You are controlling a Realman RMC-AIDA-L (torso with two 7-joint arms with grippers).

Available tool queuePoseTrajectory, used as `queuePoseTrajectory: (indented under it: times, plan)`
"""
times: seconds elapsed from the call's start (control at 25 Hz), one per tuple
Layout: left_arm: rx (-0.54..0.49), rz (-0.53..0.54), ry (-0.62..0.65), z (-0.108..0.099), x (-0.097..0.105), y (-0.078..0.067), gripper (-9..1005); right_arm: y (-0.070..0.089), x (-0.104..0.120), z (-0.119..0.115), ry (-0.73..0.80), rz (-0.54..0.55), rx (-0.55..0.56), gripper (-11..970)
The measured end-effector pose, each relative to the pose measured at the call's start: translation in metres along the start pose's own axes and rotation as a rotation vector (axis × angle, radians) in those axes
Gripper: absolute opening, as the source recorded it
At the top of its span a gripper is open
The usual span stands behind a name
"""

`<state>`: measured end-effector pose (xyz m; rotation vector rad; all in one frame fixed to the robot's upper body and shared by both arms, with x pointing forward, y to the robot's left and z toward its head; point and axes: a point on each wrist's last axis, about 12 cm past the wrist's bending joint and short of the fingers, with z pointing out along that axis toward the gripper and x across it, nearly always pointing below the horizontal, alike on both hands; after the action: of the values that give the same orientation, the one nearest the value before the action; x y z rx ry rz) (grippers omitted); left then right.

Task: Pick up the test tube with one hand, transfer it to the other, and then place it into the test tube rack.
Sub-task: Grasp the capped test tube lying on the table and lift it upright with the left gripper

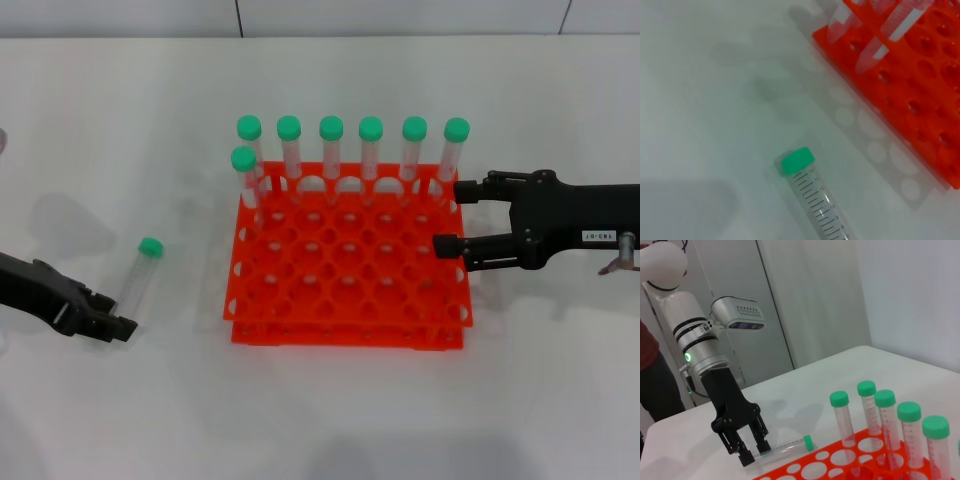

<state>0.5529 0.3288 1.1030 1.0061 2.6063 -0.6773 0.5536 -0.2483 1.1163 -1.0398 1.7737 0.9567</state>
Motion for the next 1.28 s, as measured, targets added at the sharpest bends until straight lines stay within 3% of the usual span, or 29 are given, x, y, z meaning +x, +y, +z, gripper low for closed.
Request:
queuePoseTrajectory:
  times: [0.64, 0.88, 1.28]
  plan:
    - [-0.009, -0.004, -0.004, 0.001, -0.0006, 0.0009, 529, 0.0005, 0.0008, 0.0002, 0.0, 0.002, -0.001, 853]
    - [-0.027, -0.016, 0.005, 0.0014, 0.0005, 0.0028, 348, 0.0005, 0.0012, -0.0004, -0.001, 0.004, 0.0, 852]
    - [-0.032, -0.018, 0.007, 0.0021, 0.0008, 0.0031, 296, -0.0001, 0.0006, -0.0009, -0.002, 0.003, 0.002, 852]
